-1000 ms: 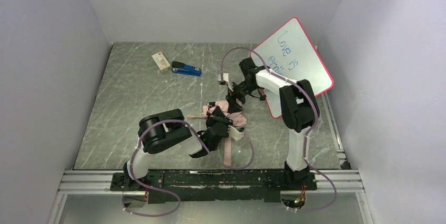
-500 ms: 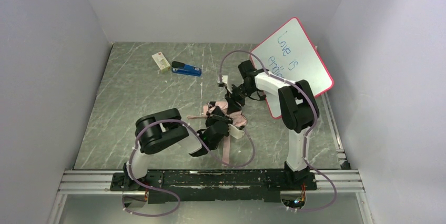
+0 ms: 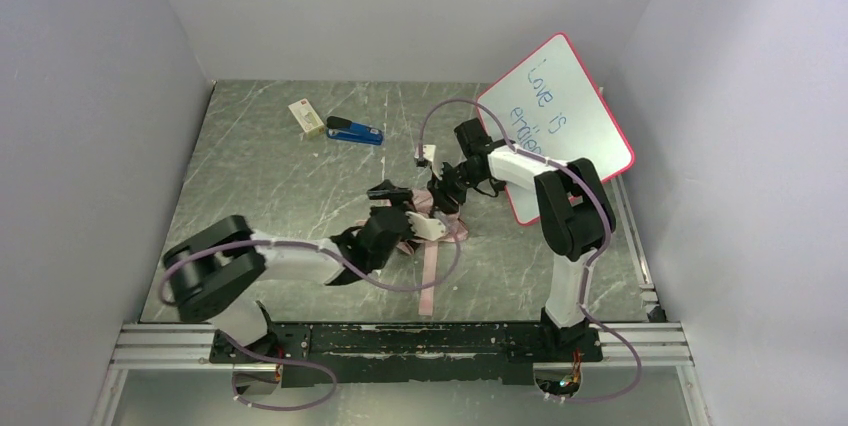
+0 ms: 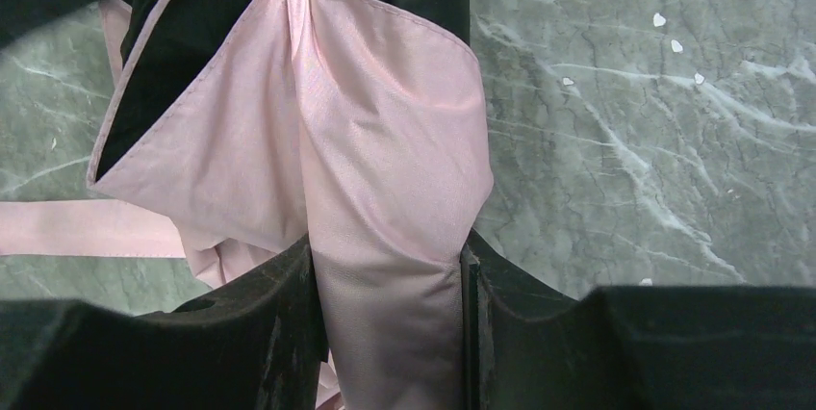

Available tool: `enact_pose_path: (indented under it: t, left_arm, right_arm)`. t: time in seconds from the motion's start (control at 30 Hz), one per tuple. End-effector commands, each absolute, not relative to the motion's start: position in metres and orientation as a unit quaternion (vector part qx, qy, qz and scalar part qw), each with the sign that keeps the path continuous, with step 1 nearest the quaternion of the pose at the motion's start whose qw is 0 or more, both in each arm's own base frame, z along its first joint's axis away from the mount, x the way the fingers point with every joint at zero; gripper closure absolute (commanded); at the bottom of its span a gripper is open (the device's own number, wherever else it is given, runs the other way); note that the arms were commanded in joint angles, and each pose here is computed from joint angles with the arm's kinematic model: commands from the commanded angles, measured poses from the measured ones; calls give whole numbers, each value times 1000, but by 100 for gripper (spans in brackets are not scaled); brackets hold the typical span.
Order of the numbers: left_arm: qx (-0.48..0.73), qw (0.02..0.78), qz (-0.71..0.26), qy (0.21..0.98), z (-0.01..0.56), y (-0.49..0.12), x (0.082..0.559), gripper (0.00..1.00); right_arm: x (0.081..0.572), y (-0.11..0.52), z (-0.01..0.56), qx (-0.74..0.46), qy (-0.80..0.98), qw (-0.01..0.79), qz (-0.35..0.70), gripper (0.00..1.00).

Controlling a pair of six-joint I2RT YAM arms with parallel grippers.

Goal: Put away the umbrella

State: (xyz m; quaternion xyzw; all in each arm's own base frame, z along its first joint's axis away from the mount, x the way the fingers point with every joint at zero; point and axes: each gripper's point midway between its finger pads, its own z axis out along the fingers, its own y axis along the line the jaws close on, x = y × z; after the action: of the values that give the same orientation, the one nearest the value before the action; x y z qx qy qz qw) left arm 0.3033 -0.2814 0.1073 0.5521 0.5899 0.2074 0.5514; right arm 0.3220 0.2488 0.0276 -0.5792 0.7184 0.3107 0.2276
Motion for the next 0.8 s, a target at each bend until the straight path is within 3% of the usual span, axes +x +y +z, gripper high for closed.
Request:
enact_pose_path:
  t: [0.0,0.33,0.5,0.6,0.77]
  left_arm:
    - [529,511,166,657,91,-241,294,17]
    - [380,497,87,775,139,-152,350,16]
    - [309,492,27,813,168,-129,380,7]
    - [311,481,-4,820,182,-137,392,3]
    - [365,463,-106,801,196,-183,395,5]
  right_arm:
    - [339,229,-3,-587,742,230,227,86]
    - [343,229,-5,-597,742,253,171,88]
    - [335,229,-7,-608,738,270,115,90]
    - [318,233,-11,-625,728,268,86,90]
    - [292,224,-26,-641,717,273,10,89]
